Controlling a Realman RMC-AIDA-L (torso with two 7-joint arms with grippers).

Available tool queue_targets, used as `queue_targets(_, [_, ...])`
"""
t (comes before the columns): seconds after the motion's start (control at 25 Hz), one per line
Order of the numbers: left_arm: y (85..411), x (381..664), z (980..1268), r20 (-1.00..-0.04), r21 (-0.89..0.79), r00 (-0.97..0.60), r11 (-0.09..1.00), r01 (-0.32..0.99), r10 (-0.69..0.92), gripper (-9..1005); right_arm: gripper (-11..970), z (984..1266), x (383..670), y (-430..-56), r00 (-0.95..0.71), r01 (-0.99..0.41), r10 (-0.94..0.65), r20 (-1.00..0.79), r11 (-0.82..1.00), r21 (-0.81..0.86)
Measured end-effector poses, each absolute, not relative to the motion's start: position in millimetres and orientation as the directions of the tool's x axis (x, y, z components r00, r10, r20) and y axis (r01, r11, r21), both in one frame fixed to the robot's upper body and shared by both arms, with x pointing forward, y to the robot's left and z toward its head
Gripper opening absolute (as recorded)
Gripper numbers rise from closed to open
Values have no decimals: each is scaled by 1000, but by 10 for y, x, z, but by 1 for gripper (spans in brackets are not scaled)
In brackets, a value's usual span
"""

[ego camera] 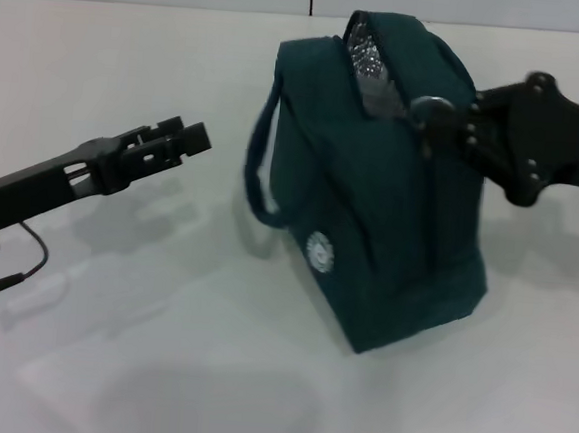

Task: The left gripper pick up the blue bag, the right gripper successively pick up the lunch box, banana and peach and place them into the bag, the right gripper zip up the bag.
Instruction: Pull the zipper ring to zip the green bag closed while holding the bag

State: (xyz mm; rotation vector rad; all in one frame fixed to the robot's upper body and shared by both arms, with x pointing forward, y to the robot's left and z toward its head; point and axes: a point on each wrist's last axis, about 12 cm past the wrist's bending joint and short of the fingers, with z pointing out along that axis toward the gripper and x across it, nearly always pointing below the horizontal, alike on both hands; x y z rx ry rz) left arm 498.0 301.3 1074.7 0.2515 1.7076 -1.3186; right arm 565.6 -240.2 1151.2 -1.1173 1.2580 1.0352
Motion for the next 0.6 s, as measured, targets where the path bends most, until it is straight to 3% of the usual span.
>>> queue_targets(0.32, [3231, 4832, 10703, -763, -645, -544, 451, 616, -348, 880, 5, 11592, 5762, -1981, 72, -995, -44, -996, 64, -74])
queue_targets(0.6, [3099, 4856, 10664, -760, -647, -579, 428, 630, -295, 879, 5, 11525, 5773, -1837, 53, -996, -61, -997, 67, -57])
